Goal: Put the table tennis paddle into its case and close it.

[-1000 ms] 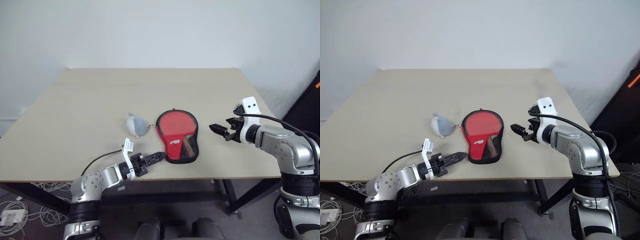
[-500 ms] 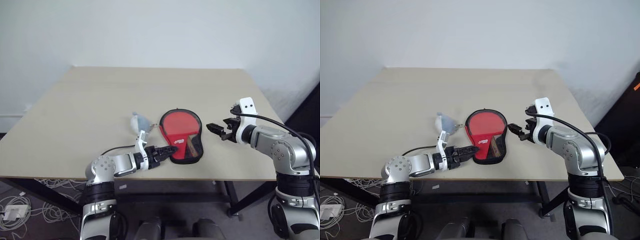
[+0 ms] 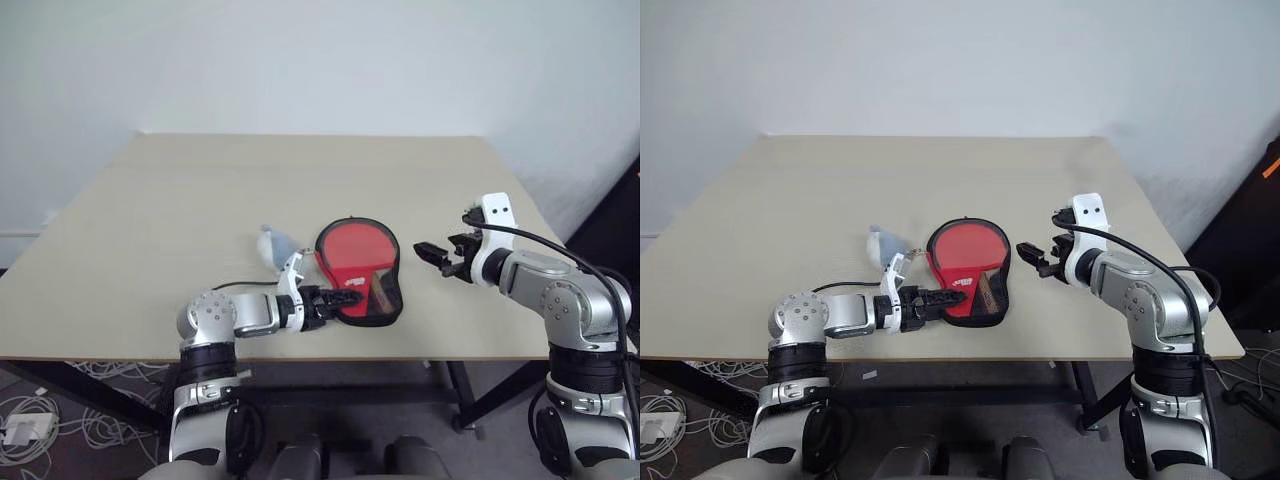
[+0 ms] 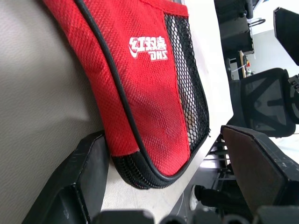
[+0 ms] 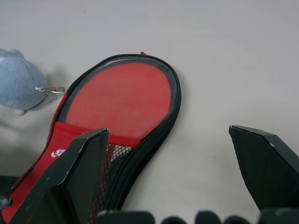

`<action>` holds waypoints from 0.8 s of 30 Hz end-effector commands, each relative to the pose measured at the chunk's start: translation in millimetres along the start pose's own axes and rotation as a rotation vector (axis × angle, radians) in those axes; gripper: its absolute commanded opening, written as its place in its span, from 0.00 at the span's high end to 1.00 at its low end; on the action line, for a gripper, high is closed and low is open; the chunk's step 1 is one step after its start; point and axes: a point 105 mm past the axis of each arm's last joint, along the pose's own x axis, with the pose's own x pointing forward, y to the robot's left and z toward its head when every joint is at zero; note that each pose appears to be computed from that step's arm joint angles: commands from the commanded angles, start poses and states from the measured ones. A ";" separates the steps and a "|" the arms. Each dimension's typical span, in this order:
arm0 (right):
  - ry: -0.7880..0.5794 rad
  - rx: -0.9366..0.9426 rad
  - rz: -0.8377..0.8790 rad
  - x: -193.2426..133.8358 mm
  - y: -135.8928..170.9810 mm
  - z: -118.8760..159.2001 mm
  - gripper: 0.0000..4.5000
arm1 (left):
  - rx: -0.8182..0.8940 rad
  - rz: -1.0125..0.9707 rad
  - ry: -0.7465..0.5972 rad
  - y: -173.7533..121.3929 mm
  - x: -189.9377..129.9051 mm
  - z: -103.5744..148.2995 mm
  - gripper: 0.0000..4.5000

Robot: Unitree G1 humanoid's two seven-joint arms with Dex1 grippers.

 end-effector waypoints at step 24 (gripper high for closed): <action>-0.083 -0.051 0.046 -3.6 20.0 35.4 0.00 | 0.003 -0.079 0.022 -19.5 29.6 -8.9 0.95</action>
